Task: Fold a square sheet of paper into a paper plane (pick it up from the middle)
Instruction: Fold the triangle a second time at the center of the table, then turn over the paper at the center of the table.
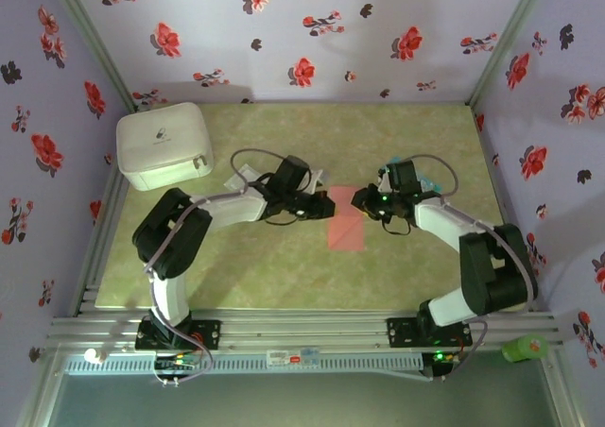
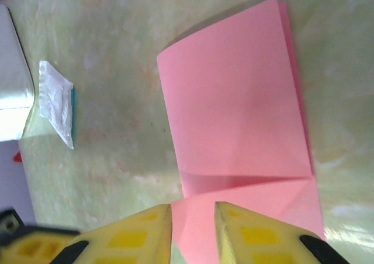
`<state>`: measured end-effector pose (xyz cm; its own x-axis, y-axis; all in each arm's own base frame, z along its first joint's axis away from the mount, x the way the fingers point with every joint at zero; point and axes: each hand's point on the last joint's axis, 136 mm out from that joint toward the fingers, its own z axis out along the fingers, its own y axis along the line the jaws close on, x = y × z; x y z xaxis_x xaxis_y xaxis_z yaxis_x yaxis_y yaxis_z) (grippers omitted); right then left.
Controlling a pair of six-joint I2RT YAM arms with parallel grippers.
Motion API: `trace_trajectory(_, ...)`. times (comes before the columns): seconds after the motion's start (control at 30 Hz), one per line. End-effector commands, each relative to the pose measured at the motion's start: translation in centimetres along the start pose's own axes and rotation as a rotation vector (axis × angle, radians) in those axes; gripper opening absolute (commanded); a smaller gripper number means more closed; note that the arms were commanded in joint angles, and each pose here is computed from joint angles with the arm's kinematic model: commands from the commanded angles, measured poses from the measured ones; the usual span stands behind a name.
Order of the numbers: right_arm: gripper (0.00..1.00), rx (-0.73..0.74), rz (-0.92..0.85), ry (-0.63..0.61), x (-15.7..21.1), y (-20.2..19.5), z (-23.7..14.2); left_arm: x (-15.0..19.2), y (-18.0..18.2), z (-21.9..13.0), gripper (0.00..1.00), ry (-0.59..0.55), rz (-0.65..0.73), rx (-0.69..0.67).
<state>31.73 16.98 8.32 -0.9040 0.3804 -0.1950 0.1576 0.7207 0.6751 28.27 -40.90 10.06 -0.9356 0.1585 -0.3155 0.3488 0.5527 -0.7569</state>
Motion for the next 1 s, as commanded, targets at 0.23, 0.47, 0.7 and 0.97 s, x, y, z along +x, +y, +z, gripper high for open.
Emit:
trace_trajectory(0.23,0.28,0.068,0.137,0.067,5.7,-3.8,-1.9,1.0,1.8,3.0,0.06,0.126,0.010,-0.046)
trace_trajectory(0.47,0.33,0.087,0.190,0.145,7.4,-4.3,-1.5,3.0,5.5,3.8,0.06,0.190,0.000,-0.226)
trace_trajectory(0.7,0.40,0.124,0.184,0.209,8.2,-4.6,-0.5,4.5,6.6,4.4,0.06,0.207,-0.012,-0.246)
trace_trajectory(0.97,0.41,0.183,0.175,0.199,7.9,-5.4,0.1,6.3,6.5,4.7,0.06,0.230,-0.025,-0.259)
